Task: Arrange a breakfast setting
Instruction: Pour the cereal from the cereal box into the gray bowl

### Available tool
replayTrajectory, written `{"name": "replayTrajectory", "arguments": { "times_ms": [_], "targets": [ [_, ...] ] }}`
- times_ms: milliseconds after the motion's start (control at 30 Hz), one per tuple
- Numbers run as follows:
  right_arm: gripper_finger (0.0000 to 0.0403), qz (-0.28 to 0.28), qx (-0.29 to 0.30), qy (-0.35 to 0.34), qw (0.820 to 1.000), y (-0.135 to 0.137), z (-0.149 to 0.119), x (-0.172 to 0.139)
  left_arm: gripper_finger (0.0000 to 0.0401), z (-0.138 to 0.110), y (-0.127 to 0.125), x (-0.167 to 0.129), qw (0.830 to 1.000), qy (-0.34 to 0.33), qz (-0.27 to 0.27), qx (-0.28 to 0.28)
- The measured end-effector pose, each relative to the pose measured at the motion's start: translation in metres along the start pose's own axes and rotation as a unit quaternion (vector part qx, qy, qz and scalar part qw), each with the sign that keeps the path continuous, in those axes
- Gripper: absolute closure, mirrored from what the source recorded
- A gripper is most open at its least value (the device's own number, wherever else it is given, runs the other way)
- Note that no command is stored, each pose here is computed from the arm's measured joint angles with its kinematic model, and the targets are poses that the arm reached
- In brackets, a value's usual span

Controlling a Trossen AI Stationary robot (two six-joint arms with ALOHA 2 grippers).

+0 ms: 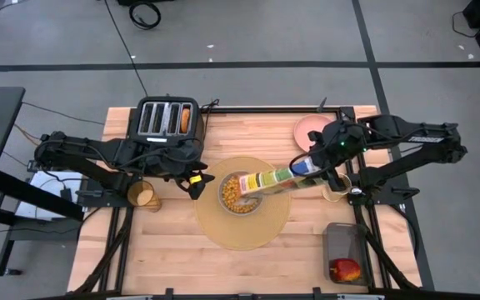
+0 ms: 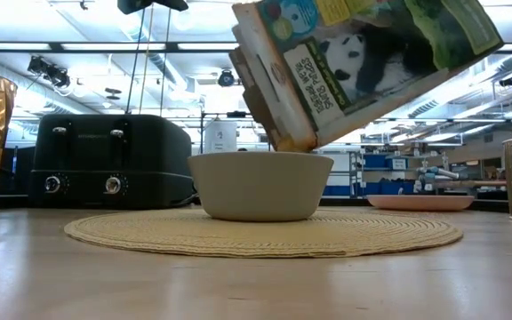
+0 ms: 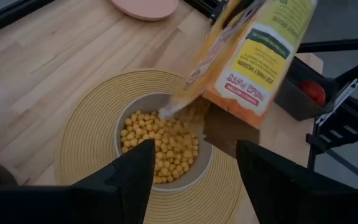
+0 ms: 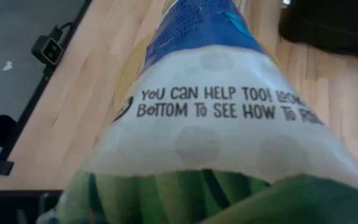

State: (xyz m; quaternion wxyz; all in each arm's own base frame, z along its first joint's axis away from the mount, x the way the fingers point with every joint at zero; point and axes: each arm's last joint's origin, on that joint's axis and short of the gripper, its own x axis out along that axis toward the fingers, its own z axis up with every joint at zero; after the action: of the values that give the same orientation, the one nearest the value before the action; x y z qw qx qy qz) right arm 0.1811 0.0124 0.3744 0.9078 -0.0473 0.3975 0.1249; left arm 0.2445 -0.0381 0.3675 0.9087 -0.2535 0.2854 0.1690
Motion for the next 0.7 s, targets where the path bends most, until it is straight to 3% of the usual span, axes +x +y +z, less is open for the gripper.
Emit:
{"name": "replayTrajectory", "arguments": {
  "times_ms": [133, 300, 500, 700],
  "targets": [
    [0.0227, 0.012, -0.007, 0.002, 1.000, 0.001, 0.003, 0.006, 0.0170, 0.000, 0.000, 0.000, 1.000, -0.001, -0.001, -0.001],
    [0.0227, -0.020, -0.017, 0.014, 1.000, -0.004, 0.009, 0.019, 0.0170, 0.003, -0.002, 0.000, 1.000, -0.014, -0.012, -0.006],
    [0.0228, -0.018, -0.024, 0.041, 0.999, -0.008, 0.012, 0.037, 0.0170, 0.003, -0.003, 0.000, 1.000, -0.014, -0.014, -0.006],
    [0.0228, -0.023, -0.026, 0.027, 0.999, -0.010, 0.018, 0.044, 0.0170, 0.003, -0.003, 0.000, 1.000, -0.014, -0.014, -0.006]
  ]
}}
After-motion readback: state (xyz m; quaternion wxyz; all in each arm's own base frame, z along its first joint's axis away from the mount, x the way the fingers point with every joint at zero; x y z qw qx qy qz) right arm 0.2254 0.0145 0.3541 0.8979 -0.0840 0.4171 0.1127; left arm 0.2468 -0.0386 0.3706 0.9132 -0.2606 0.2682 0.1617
